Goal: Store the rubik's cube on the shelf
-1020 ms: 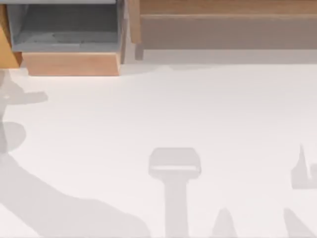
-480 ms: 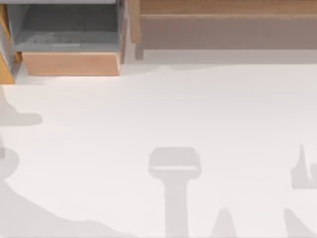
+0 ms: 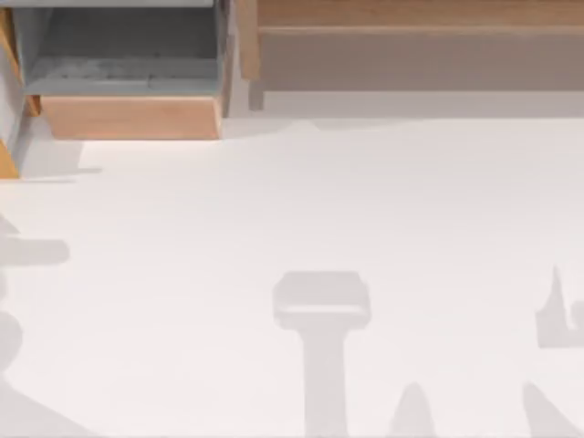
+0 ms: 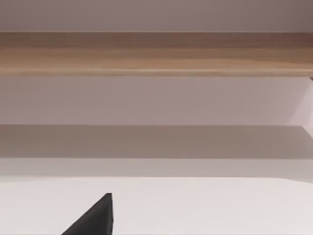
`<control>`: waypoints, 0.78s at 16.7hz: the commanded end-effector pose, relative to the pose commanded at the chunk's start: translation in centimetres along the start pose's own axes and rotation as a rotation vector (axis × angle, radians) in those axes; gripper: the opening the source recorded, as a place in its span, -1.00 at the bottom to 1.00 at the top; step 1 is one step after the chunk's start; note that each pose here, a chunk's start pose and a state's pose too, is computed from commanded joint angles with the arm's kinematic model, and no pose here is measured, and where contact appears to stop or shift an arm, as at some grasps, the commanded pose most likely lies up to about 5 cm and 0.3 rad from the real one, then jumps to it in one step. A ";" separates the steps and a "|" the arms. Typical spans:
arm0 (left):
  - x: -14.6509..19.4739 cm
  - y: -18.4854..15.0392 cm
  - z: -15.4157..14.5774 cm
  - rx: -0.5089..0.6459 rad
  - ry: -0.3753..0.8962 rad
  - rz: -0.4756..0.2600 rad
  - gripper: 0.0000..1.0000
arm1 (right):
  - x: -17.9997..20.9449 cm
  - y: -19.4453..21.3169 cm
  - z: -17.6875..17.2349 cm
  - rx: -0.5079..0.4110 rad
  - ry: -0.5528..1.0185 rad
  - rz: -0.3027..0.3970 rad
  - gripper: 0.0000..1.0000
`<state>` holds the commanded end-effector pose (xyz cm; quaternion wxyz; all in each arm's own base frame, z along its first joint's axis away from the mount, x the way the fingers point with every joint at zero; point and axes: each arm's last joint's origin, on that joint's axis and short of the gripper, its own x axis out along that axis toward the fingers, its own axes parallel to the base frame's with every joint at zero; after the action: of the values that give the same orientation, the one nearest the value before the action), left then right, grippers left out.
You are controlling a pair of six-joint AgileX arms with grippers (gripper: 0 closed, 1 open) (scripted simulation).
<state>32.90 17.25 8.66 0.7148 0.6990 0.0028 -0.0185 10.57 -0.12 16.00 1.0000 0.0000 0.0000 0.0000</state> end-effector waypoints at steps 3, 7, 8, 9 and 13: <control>-2.1 0.1 0.0 0.006 0.003 0.006 -1.00 | 0.0 0.0 0.0 0.000 0.000 0.000 1.00; -2.1 0.0 0.0 0.007 0.001 0.006 -1.00 | 0.0 0.0 0.0 0.000 0.000 0.000 1.00; -2.2 0.0 0.0 0.008 0.002 0.007 -1.00 | 0.0 0.0 0.0 0.000 0.000 0.000 1.00; -2.6 0.1 -0.1 0.011 0.005 0.009 -1.00 | 0.0 0.0 0.0 0.000 0.000 0.000 1.00; -6.0 -0.1 -0.2 0.008 0.009 0.006 -1.00 | 0.0 0.0 0.0 0.000 0.000 0.000 1.00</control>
<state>26.93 17.63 8.73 0.7119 0.7021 0.0038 -0.0129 10.57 -0.12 16.00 1.0000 0.0000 0.0000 0.0000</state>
